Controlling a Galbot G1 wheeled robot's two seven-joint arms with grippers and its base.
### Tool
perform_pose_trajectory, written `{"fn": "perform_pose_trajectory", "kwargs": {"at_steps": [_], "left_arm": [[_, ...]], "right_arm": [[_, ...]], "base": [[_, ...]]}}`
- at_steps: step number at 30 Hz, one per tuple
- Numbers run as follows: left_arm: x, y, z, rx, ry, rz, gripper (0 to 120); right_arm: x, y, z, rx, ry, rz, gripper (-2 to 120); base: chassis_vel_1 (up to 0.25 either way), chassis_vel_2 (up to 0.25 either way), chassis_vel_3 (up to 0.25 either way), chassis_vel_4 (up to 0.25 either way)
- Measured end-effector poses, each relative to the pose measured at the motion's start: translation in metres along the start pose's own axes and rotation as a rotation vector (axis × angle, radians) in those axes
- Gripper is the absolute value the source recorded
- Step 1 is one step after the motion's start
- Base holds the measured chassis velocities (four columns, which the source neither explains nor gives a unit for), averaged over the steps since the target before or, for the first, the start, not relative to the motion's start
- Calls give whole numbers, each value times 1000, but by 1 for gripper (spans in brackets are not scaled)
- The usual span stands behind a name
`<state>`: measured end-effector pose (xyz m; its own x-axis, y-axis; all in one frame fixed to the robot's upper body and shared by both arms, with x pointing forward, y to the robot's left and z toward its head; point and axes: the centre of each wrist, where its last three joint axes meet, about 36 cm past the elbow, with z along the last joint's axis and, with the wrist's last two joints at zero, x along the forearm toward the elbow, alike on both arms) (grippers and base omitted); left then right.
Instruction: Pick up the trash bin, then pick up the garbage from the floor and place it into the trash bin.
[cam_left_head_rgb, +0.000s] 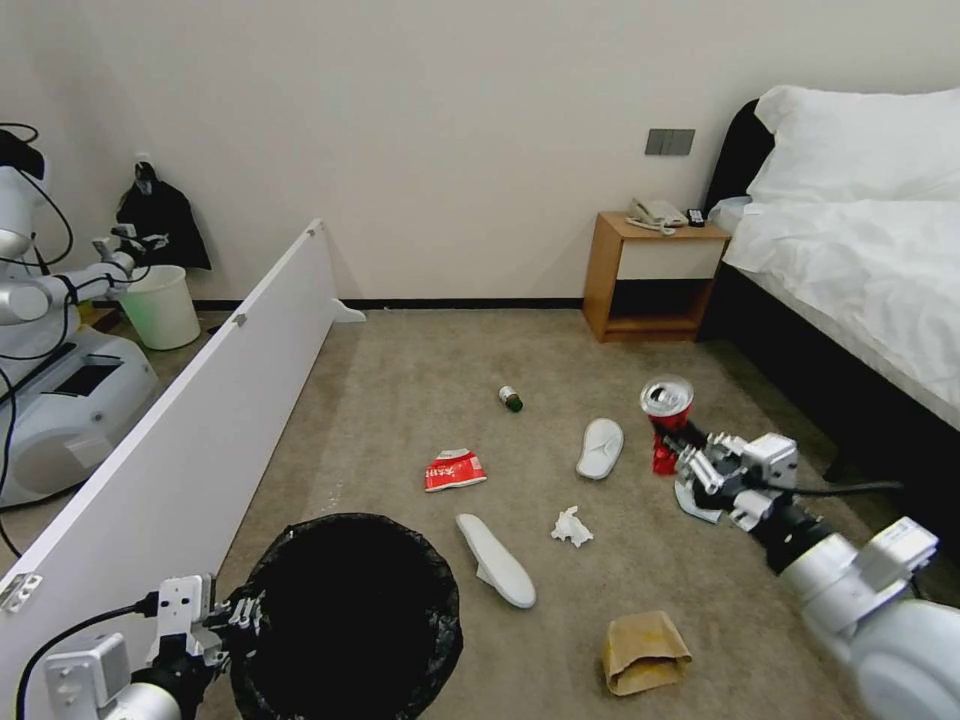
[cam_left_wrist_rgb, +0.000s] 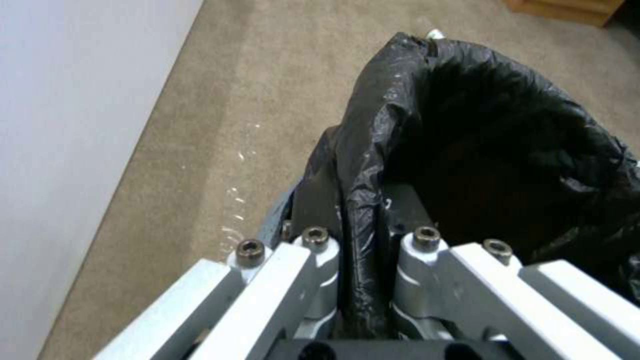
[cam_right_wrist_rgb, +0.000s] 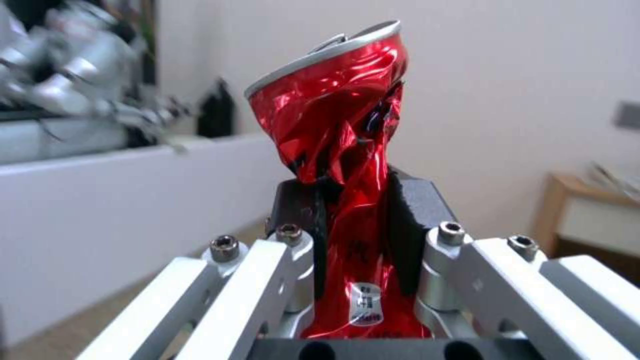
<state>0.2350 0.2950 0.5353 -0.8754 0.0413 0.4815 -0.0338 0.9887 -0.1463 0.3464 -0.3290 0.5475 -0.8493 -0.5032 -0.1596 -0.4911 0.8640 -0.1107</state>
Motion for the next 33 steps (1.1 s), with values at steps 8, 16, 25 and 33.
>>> {"fn": "perform_pose_trajectory", "kwargs": {"at_steps": [8, 16, 25, 33], "left_arm": [[2, 1, 4, 0, 21, -4, 5], [0, -1, 1, 9, -8, -2, 5], [-12, -1, -11, -10, -55, 37, 5], [-18, 8, -21, -32, -71, 52, 5]], "right_arm": [[-9, 21, -14, -89, -121, -260, 17], [-30, 34, -30, -173, -252, -464, 17], [-104, 64, -12, -330, -378, -574, 17], [-165, 94, -8, -387, -441, -699, 17]], "base": [[0, 0, 0, 0], [0, 0, 0, 0], [0, 0, 0, 0], [0, 0, 0, 0]]}}
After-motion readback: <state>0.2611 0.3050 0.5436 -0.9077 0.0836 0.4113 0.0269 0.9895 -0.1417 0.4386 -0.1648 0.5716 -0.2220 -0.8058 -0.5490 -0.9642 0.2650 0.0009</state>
